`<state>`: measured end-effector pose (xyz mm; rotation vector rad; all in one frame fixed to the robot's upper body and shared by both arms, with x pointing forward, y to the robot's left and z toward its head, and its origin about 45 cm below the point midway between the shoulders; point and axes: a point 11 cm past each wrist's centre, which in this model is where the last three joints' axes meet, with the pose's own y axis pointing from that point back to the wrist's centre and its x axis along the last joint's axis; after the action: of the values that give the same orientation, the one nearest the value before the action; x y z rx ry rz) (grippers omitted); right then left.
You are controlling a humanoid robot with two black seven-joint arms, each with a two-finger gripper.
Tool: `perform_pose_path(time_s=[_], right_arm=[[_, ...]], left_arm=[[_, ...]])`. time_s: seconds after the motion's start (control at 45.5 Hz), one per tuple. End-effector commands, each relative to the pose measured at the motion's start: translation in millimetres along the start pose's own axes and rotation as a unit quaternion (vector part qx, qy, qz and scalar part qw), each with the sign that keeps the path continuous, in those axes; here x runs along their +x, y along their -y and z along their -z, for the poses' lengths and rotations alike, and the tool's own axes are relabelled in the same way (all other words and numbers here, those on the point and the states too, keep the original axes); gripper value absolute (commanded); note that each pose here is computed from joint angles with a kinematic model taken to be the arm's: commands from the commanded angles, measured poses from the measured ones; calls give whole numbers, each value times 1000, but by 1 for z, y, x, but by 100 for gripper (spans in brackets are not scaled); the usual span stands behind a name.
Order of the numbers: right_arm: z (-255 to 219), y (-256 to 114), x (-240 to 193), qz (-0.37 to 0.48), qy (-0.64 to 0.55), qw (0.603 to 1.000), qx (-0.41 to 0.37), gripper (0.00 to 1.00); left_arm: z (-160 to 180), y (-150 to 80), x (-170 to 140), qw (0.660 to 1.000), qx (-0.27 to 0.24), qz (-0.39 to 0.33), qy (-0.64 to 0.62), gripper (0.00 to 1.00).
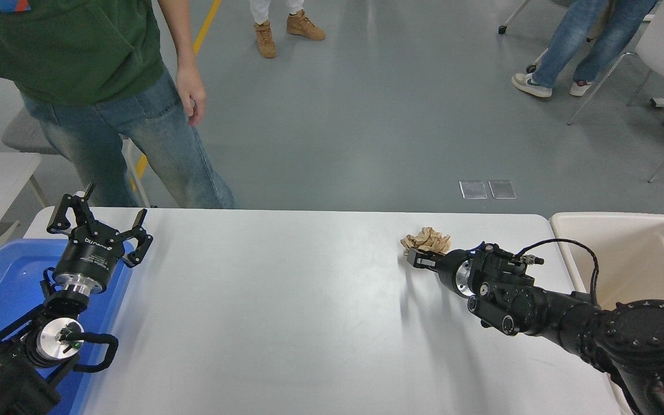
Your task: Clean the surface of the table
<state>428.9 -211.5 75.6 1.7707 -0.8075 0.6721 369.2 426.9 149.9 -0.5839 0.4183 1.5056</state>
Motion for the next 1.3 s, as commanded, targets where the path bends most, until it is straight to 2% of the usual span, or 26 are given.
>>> perform_pose_path(time_s=[0.0, 0.088, 0.198, 0.22, 0.725, 1.033, 1.209, 1.275], right_arm=[[0, 0, 0, 0, 0, 1000, 0, 35], [0, 0, 0, 1, -1, 1000, 1, 23], [-1, 0, -1, 4, -3, 1000, 1, 1], [-1, 0, -1, 4, -3, 1000, 0, 0], [0, 0, -3, 22, 10, 1000, 8, 0], [19, 0, -1, 45, 20, 997, 61, 0], [65, -7, -33, 92, 34, 987, 128, 0], [66, -13, -29, 97, 36, 985, 138, 0]], left_arm=[[0, 0, 0, 1000, 0, 0, 0, 99], [0, 0, 0, 1000, 0, -1, 0, 99], [0, 0, 0, 1000, 0, 0, -1, 99], [0, 0, 0, 1000, 0, 0, 0, 99], [0, 0, 0, 1000, 0, 0, 0, 99], [0, 0, 0, 1000, 0, 0, 0, 99], [0, 0, 0, 1000, 0, -1, 0, 99], [0, 0, 0, 1000, 0, 0, 0, 99]])
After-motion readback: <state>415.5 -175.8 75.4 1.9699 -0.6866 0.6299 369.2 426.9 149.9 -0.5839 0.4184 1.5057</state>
